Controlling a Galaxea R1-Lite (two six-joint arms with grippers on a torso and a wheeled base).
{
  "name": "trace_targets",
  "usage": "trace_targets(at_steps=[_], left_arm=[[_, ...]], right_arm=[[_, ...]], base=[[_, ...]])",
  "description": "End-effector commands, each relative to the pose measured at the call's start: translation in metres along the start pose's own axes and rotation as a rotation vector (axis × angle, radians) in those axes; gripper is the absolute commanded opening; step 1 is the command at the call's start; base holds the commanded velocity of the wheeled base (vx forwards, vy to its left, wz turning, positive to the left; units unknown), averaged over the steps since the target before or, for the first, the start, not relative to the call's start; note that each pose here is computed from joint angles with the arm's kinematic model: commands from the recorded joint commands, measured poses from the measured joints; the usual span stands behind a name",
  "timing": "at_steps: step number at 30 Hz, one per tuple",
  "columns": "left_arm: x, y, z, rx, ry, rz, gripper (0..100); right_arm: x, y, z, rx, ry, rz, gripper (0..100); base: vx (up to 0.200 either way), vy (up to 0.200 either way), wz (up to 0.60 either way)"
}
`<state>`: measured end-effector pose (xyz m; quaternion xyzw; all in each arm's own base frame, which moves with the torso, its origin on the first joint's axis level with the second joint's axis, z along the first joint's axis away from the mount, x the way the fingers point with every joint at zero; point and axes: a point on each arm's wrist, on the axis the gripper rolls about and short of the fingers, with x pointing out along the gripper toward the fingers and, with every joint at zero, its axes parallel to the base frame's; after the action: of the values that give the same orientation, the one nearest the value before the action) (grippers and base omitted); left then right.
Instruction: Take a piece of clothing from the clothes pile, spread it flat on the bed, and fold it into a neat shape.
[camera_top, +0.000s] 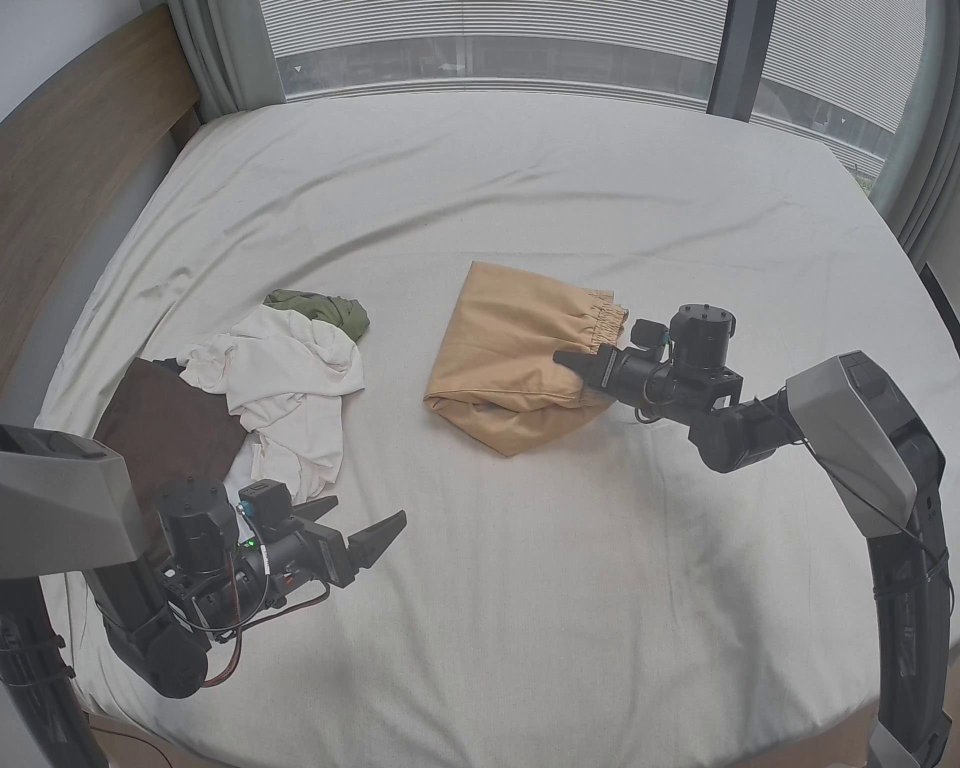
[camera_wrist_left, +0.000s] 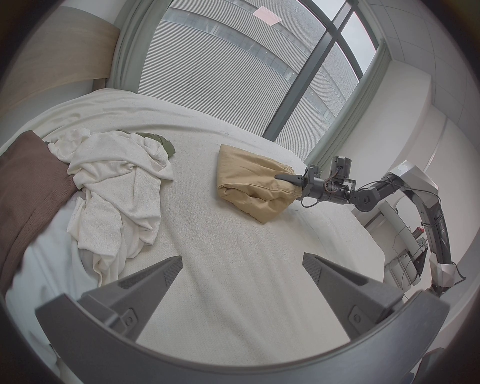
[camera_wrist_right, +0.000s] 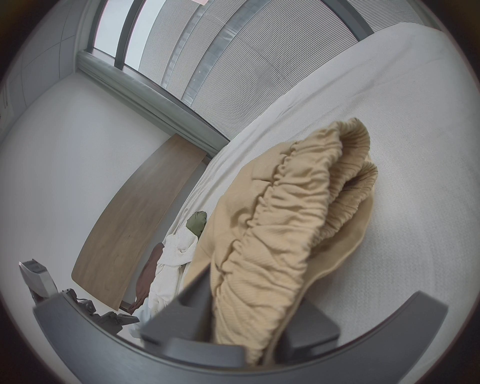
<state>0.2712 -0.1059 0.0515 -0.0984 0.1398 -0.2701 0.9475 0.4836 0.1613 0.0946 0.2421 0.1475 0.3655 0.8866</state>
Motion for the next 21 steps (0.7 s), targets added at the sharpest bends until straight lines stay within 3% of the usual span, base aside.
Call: trace_targets(at_steps=[1,11,16,21], left_arm=[[0.0,0.001,-0.001,-0.001,0.002,0.0,100],[0.002,0.002,-0.001,-0.002,0.001,0.001,100],[0.002,0.005,0.0,-0.003,-0.002,0.008,100],[-0.002,0.004,0.008,0.0,-0.028,-0.009,100]], right_arm=[[-0.003,-0.001,-0.002,-0.005,-0.001,-0.004,100],[-0.022,0.0,0.001,-0.067,-0.003,-0.072,100],[-0.058,0.023,0.003,-0.096,0.037,-0.104,100],[-0.103,0.052,0.003,-0.186,0.005,-0.13,100]], base=[[0.0,0.0,0.0],[0.0,0.0,0.0],[0.0,0.0,0.0],[0.0,0.0,0.0]])
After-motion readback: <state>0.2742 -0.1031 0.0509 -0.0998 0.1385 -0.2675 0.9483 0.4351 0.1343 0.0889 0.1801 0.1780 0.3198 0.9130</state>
